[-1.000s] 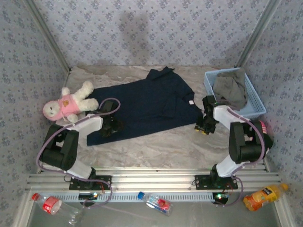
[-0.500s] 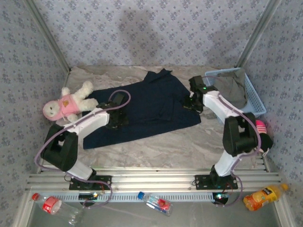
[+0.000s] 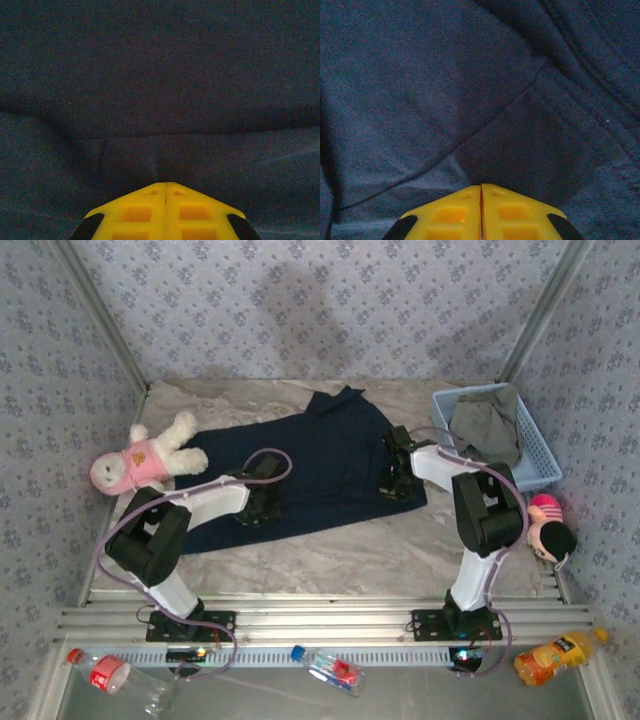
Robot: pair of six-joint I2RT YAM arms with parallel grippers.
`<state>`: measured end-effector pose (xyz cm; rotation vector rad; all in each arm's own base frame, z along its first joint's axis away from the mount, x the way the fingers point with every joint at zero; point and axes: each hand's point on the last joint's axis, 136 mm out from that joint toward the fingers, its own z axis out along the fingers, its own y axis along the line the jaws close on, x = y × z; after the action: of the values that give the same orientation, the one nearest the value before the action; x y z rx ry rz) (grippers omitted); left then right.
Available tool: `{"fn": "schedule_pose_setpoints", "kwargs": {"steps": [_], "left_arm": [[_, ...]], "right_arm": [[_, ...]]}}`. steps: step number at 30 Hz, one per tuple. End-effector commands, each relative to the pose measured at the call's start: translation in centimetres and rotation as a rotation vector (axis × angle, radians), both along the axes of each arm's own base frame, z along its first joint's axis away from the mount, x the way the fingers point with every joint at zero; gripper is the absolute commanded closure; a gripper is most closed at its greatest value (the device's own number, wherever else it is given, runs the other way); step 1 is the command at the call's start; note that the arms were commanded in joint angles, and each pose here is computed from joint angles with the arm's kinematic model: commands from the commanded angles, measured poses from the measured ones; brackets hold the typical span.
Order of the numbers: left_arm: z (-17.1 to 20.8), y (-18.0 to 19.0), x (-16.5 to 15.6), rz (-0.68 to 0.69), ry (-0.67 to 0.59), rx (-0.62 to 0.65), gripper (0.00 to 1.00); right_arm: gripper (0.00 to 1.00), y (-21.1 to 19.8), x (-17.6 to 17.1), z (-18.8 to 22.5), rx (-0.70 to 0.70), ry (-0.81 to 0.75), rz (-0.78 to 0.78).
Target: Fold and stack the mixed laundry pile
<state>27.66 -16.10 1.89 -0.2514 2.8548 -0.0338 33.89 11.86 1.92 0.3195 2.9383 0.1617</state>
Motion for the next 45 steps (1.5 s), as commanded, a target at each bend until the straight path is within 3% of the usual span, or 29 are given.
{"fn": "schedule_pose_setpoints", "kwargs": {"steps": [1,8,11,16,21,26,31,39,43,45], "left_arm": [[-2.9,1.2,-4.9,-0.021,0.154,0.065,1.0],[-2.0,1.2,-7.6,-0.031,0.184,0.081,0.98],[0.2,0.5,-7.2,-0.028,0.146,0.054,0.89],[2.6,-0.5,-5.4,-0.024,0.059,0.023,0.83],[1.7,-0.8,-4.8,-0.041,0.091,0.067,0.84],[0.0,-1.2,-4.5,-0.048,0.124,0.089,0.84],[-0.6,-1.7,-4.6,-0.051,0.14,0.075,0.85],[-0.9,-1.1,-4.7,-0.029,0.139,0.093,0.86],[-1.1,-0.6,-5.1,-0.013,0.137,0.099,0.87],[-1.1,-0.4,-5.3,-0.01,0.138,0.104,0.87]], "right_arm": [[0.9,-3.4,-6.9,-1.9,-0.099,0.168,-0.065],[0.88,-5.5,-12.3,0.0,-0.106,0.142,-0.09],[0.74,-5.0,-11.1,2.4,-0.067,0.048,-0.085],[0.52,-0.2,-9.1,5.6,0.114,-0.052,0.003],[0.46,5.1,-9.5,5.5,0.212,-0.043,0.087],[0.45,6.9,-10.8,3.5,0.146,0.0,0.155],[0.52,7.0,-10.5,2.9,0.112,0.006,0.169],[0.9,8.7,-9.2,2.9,0.153,0.007,0.203],[1.0,9.8,-8.0,4.4,0.175,-0.019,0.216],[1.0,10.5,-7.0,5.5,0.188,-0.051,0.223]]}}
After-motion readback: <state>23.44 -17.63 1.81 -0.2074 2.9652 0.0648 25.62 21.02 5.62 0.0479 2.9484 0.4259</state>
